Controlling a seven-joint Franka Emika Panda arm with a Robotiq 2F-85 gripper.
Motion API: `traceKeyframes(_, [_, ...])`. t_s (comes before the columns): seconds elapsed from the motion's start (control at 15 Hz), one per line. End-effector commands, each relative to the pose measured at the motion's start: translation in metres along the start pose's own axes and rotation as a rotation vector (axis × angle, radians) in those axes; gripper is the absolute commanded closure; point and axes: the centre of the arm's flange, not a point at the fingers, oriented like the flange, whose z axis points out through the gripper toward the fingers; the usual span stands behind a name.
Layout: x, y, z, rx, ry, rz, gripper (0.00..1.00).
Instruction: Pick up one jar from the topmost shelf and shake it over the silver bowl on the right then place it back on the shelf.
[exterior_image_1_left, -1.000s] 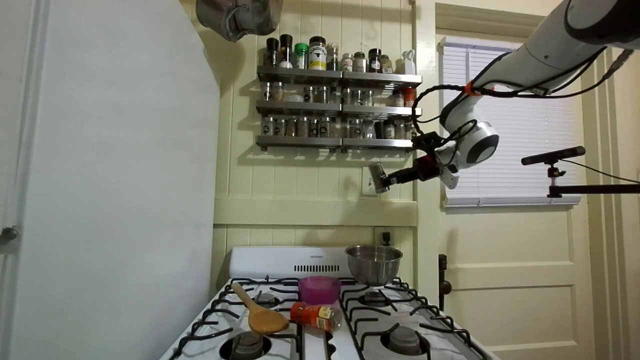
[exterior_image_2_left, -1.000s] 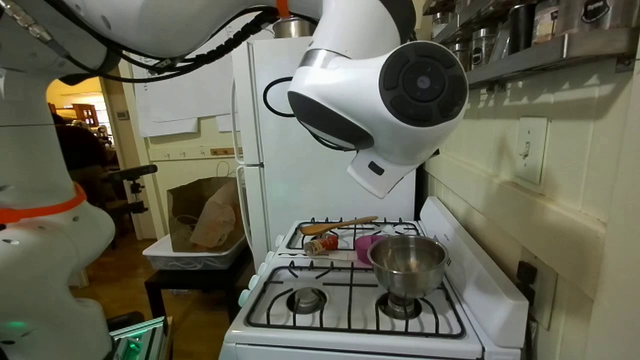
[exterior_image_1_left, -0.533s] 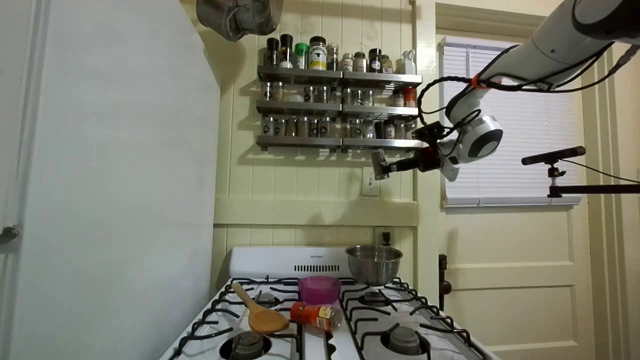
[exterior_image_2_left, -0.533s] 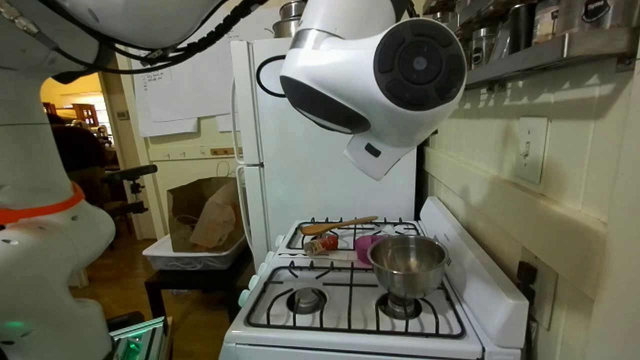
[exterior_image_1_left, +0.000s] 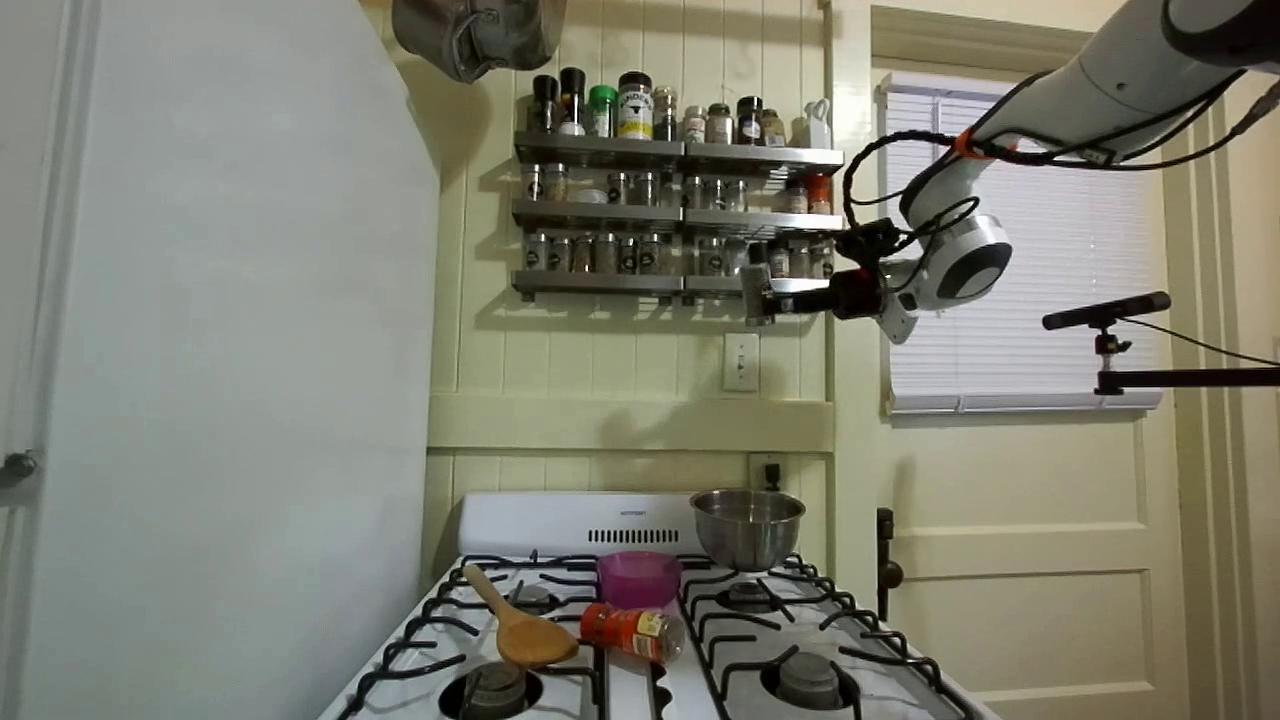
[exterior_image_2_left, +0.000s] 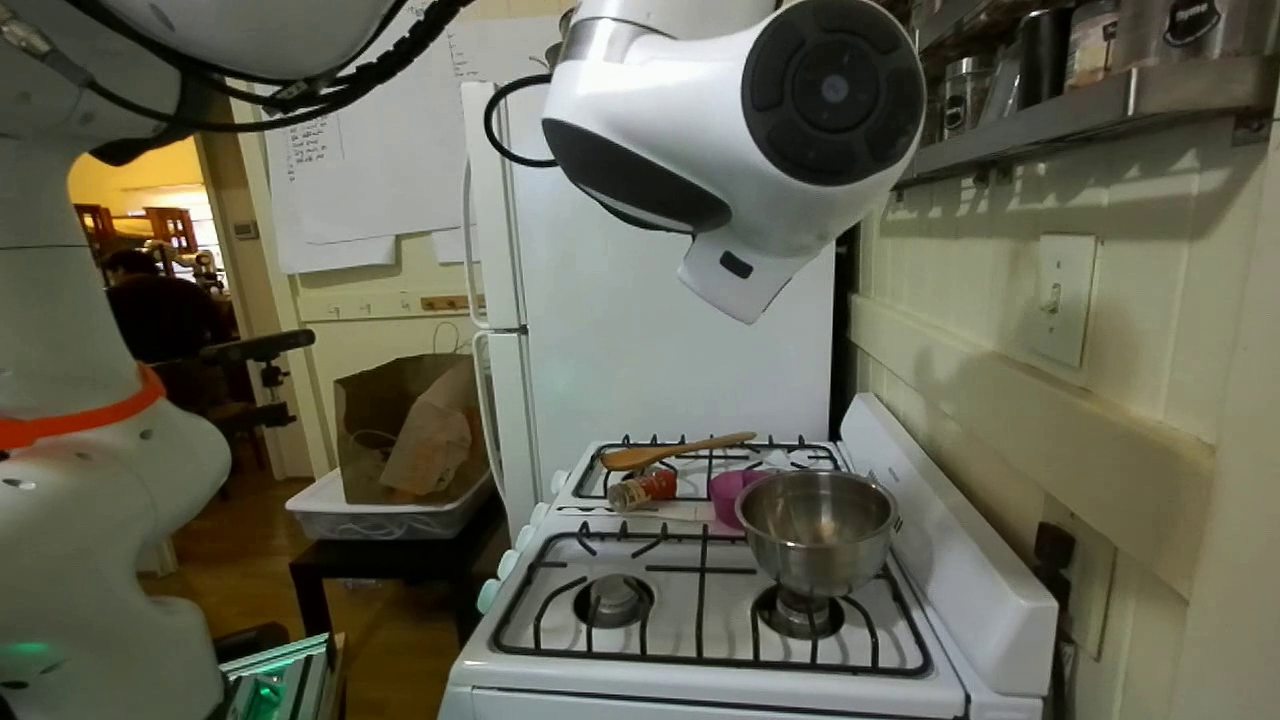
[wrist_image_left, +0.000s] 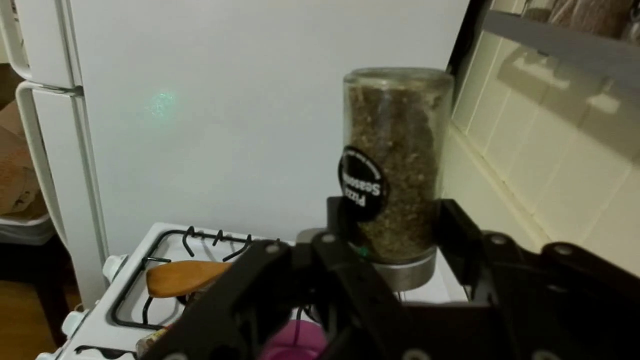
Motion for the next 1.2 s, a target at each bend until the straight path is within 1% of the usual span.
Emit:
traceKeyframes(0.0, [0.035,0.002,0.003,-0.012,0.143,0.134,0.77])
traceKeyframes(0.13, [0.035,0.001,0.007,-0.034,0.169,0.137,0.77])
traceKeyframes(0.2, [0.029,0.000,0.011,-0.047,0.165,0.119,0.77])
traceKeyframes(0.27, [0.022,0.002,0.015,-0.065,0.181,0.086,0.77])
traceKeyframes(0.47, [-0.004,0.022,0.029,-0.120,0.312,-0.030,0.77])
traceKeyframes(0.53, [-0.016,0.033,0.033,-0.129,0.342,-0.075,0.77])
traceKeyframes(0.8, [-0.062,0.063,0.045,-0.216,0.469,-0.256,0.77])
traceKeyframes(1.0, [-0.098,0.078,0.051,-0.287,0.556,-0.385,0.77])
traceKeyframes(1.13, [-0.119,0.079,0.052,-0.330,0.616,-0.471,0.77])
